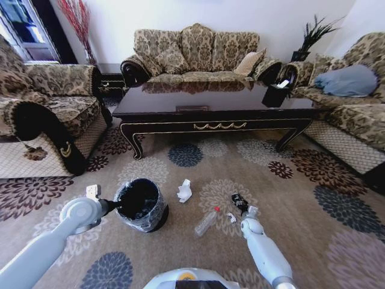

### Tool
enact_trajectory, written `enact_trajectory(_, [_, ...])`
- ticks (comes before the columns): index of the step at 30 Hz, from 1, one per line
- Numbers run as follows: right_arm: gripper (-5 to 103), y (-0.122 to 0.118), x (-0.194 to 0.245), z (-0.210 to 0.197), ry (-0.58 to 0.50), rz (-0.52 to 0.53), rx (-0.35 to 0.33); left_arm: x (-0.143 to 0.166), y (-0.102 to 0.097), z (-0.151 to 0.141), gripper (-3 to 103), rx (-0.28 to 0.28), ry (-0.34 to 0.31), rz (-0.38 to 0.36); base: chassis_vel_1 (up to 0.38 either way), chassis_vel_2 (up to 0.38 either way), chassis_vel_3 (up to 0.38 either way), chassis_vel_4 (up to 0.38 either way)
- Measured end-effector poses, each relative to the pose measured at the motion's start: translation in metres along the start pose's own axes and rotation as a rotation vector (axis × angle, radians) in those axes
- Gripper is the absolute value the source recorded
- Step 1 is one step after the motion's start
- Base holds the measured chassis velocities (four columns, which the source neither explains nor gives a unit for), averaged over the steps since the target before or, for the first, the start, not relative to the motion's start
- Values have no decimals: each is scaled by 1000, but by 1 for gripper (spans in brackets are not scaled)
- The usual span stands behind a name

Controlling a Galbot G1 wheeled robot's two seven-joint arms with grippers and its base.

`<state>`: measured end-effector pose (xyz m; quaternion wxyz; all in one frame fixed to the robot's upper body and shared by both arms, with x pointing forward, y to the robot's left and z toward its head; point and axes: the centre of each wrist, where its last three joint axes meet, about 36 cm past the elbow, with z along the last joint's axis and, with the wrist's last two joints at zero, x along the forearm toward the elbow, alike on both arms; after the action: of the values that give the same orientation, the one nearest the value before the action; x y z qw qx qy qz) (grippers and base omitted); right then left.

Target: Move to the front of the table and pick up the trash from the floor, then place it into the trash bin.

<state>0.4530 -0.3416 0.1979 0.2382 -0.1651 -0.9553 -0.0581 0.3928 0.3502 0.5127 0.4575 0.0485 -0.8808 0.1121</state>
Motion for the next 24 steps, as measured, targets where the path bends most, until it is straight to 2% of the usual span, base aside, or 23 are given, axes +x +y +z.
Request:
enact_trajectory(1, [33, 0, 0, 0, 0, 0, 0, 0, 0, 0, 0, 0, 0, 0, 0, 0, 0, 0])
enact_trajectory(4, [17, 2, -1, -1, 4, 4, 0, 1, -1, 0, 0, 0, -1, 4, 0, 0, 0, 0])
enact_trajectory(7, [12, 2, -1, -1, 3, 4, 2, 1, -1, 0, 0, 0, -2, 5, 0, 0, 0, 0])
enact_trajectory(10, [-2, -1, 0, 0, -18, 3, 24, 1, -1, 2, 0, -1, 1, 7, 0, 0, 0, 0])
enact_trajectory(12, [-2, -2, 0, 0, -24, 3, 26, 1, -1, 2, 0, -1, 1, 8, 0, 0, 0, 0])
enact_trajectory(16, [19, -6, 2, -5, -66, -5, 38, 0, -1, 2, 0, -3, 1, 12, 0, 0, 0, 0])
enact_trajectory(17, [19, -6, 2, -5, -66, -5, 38, 0, -1, 2, 0, -3, 1, 12, 0, 0, 0, 0])
enact_trajectory(19, [30, -9, 4, -5, -75, -7, 63, 1, -2, 2, 0, -4, -2, 14, 0, 0, 0, 0])
enact_trajectory(22, [35, -11, 6, 0, -68, -8, 69, 1, -2, 1, 0, -4, -4, 14, 0, 0, 0, 0])
enact_trajectory(24, [46, -13, 8, 7, -54, -10, 72, 2, -2, 2, 0, -4, -4, 14, 0, 0, 0, 0])
